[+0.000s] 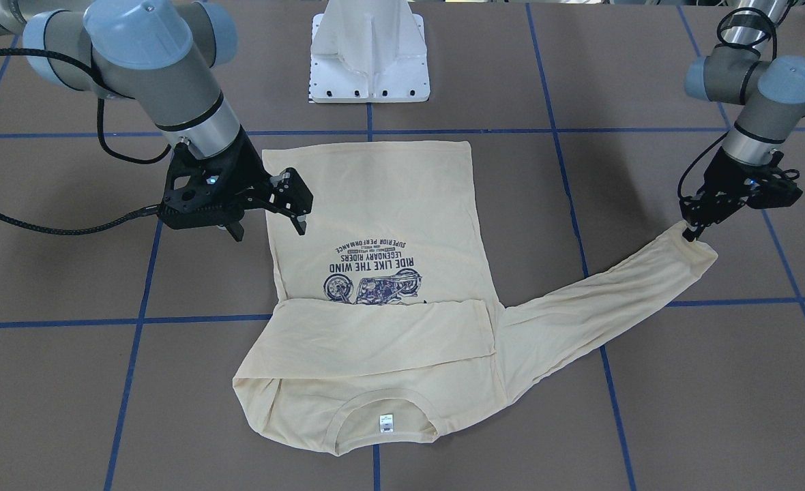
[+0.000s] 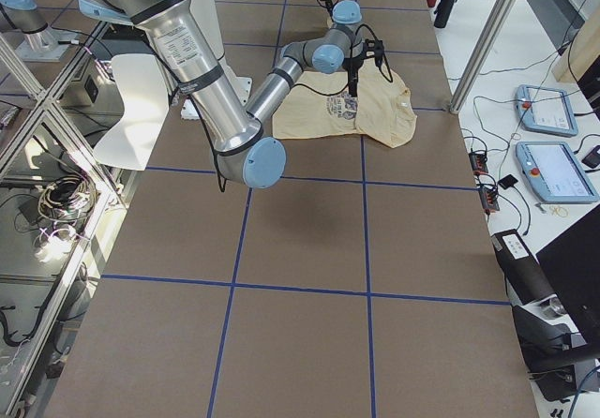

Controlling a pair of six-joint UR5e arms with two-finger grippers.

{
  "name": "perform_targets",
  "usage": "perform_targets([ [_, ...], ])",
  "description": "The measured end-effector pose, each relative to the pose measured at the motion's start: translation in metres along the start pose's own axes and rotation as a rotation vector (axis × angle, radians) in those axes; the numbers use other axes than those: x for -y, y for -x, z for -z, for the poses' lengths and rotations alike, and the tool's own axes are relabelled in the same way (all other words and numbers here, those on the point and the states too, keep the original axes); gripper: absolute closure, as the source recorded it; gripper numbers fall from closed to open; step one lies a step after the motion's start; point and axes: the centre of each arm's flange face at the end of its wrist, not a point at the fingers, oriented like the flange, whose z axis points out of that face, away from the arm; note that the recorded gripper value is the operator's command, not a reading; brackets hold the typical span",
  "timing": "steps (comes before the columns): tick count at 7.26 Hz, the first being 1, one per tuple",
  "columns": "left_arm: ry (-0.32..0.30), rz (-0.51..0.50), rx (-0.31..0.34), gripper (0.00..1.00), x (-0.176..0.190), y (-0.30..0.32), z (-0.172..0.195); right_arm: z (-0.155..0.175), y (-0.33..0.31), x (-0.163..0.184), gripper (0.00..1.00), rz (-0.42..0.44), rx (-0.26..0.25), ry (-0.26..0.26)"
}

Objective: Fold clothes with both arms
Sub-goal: 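Raise the right gripper off the shirt while the left gripper approaches the other cuff, then grasp the other sleeve cuff with the left gripper and lift it toward the collar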

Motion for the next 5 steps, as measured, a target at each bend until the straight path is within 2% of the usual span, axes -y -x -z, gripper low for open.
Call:
perform_targets([
  [2, 0.064, 0.045, -0.078, 1.00, 0.012, -0.052, 0.024, 0.002, -0.005, -0.001, 0.00, -0.005, -0.006, 0.001],
  [4, 0.107, 0.151, -0.158, 1.00, 0.057, -0.153, 0.034, 0.012, -0.026, -0.009, 0.00, -0.029, -0.044, 0.011],
  [5, 0.112, 0.193, -0.175, 1.00, 0.081, -0.205, 0.039, 0.020, -0.039, -0.012, 0.00, -0.045, -0.068, 0.017],
])
